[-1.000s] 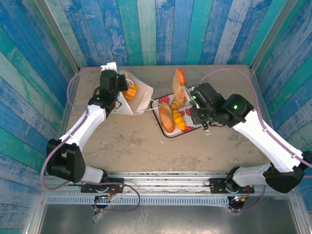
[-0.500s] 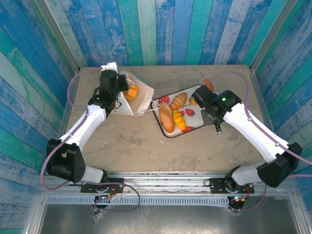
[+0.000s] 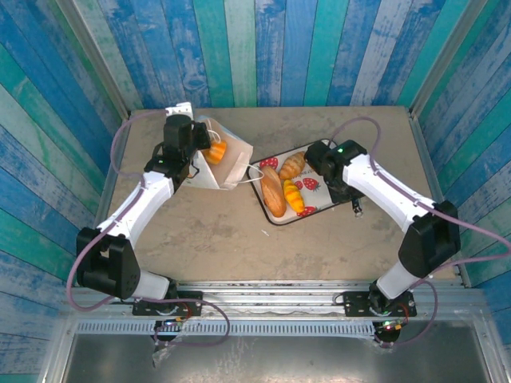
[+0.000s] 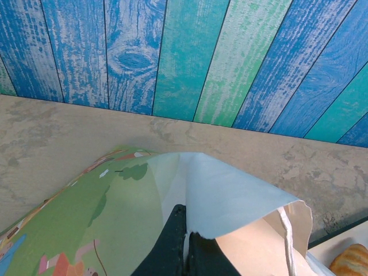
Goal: Take the fake bread out of the paper bag
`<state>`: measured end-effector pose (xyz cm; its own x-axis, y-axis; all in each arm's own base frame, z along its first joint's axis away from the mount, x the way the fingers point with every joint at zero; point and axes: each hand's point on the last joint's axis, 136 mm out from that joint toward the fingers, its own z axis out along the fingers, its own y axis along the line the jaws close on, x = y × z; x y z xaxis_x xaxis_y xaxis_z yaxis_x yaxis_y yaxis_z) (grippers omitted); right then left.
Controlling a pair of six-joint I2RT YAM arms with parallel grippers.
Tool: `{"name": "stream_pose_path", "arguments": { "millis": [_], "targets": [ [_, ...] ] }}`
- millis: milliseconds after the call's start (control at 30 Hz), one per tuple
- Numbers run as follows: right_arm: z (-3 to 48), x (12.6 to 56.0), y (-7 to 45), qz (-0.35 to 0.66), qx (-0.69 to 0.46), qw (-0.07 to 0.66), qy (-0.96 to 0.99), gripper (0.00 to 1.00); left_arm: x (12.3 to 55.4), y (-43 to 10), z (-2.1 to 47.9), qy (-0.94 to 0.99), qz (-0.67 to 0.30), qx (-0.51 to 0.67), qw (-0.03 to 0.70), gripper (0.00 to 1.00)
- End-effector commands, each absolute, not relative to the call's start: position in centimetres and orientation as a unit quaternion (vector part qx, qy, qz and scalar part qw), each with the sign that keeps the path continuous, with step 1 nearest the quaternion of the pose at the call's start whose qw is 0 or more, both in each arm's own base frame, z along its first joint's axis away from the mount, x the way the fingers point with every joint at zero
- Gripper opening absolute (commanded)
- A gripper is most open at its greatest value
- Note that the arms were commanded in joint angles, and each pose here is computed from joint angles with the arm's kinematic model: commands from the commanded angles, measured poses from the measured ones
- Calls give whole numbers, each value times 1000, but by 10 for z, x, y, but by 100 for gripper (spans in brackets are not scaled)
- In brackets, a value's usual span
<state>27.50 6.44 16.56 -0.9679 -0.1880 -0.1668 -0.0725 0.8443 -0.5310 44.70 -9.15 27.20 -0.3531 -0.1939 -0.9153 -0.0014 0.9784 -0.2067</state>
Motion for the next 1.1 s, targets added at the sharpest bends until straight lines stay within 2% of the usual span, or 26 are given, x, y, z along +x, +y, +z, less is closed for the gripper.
{"name": "stream_pose_path", "arguments": {
  "millis": [0,500,900,1067],
  "targets": [
    [168,274,55,-304,-73,97,945,1,447,-90,283,805,-95,-66,582,4],
    [163,256,49,-328,-84,56,939,1,447,-92,282,804,-102,-67,581,4],
    [135,261,84,-319,-136,30,938,1,444,-90,287,802,-99,-67,585,4],
    [130,265,97,-301,-147,31,942,12,444,-90,290,801,-99,-65,587,4]
  ]
}}
